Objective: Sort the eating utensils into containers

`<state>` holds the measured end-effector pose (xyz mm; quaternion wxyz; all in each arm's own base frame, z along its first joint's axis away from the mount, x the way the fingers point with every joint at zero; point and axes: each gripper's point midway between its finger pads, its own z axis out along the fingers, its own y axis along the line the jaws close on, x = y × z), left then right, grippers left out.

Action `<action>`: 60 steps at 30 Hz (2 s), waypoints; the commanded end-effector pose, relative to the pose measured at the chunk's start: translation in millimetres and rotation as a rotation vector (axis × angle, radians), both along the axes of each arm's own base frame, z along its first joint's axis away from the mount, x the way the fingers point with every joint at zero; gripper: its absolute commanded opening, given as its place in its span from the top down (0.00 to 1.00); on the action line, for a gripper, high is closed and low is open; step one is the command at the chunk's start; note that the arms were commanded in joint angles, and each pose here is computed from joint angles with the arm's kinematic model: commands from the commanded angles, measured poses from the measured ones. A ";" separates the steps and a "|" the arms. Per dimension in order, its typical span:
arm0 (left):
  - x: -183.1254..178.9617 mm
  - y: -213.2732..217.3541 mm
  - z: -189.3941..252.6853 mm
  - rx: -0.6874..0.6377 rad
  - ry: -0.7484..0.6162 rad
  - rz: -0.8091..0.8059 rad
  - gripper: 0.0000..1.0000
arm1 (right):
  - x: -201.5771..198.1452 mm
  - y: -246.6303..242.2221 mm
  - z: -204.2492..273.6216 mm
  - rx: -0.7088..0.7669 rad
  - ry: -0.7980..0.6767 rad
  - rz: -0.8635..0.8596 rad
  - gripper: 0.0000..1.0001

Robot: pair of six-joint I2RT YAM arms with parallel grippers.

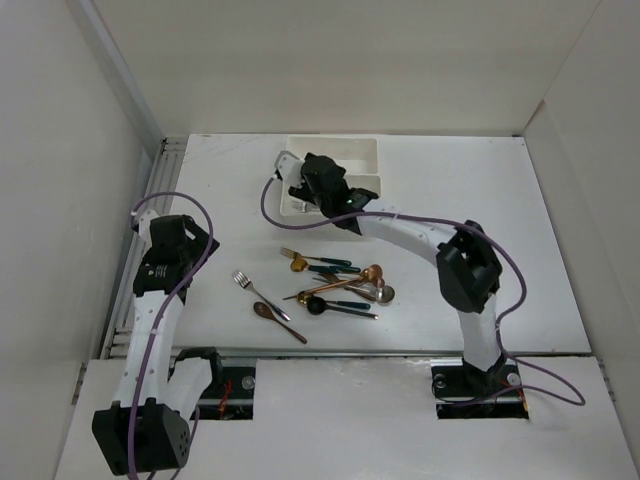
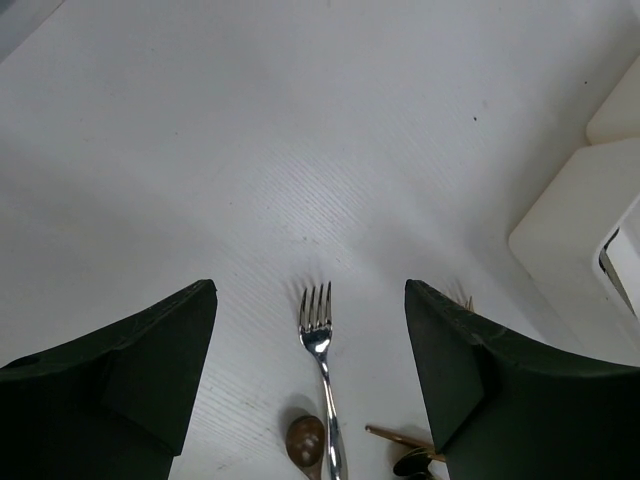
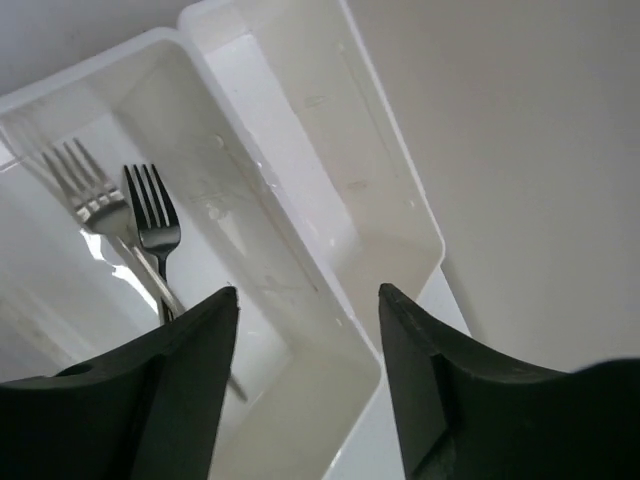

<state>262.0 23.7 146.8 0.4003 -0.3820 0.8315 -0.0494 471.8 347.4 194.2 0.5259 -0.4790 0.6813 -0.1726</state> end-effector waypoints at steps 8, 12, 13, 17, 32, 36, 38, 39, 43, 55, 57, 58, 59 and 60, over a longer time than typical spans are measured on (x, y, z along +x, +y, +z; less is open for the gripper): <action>7.9 8.9 38.9 0.036 -0.152 0.033 0.27 | -164.6 75.2 23.6 0.507 0.544 0.177 0.03; 8.1 10.6 52.7 0.038 -0.194 0.048 0.27 | -210.7 120.8 -26.3 0.583 0.805 0.157 0.30; 6.9 12.6 55.5 0.046 -0.204 0.058 0.27 | -211.9 132.9 -26.1 0.619 0.811 0.160 0.34; -2.3 16.2 57.9 0.067 -0.193 0.071 0.26 | -217.5 156.0 -59.1 0.632 0.855 0.107 0.48; -18.5 25.0 78.9 0.103 -0.240 0.120 0.24 | -238.2 178.9 -149.9 0.517 0.864 -0.052 0.56; -18.1 23.2 78.8 0.096 -0.241 0.111 0.24 | -228.6 169.3 -172.7 0.437 0.833 -0.145 0.59; -19.0 21.2 76.8 0.090 -0.232 0.102 0.24 | -230.9 162.0 -181.0 0.405 0.817 -0.181 0.59; -18.8 20.9 77.0 0.083 -0.235 0.108 0.24 | -229.1 161.1 -180.8 0.411 0.807 -0.193 0.59; -18.8 20.9 77.0 0.083 -0.235 0.108 0.24 | -227.7 150.7 -182.8 0.373 0.764 -0.228 0.62; -19.3 20.9 73.0 0.082 -0.226 0.107 0.24 | -258.7 144.4 -188.9 0.255 0.760 -0.147 0.87; -19.3 20.9 73.0 0.082 -0.226 0.107 0.24 | -258.5 144.8 -190.7 0.259 0.759 -0.145 1.00; -19.3 20.9 73.0 0.082 -0.226 0.107 0.24 | -257.4 147.8 -189.6 0.272 0.756 -0.139 1.00; -19.7 22.5 73.1 0.088 -0.225 0.115 0.24 | -255.7 152.9 -187.5 0.293 0.750 -0.130 1.00; -19.7 22.5 73.1 0.088 -0.225 0.115 0.24 | -253.2 157.3 -174.1 0.309 0.734 -0.099 1.00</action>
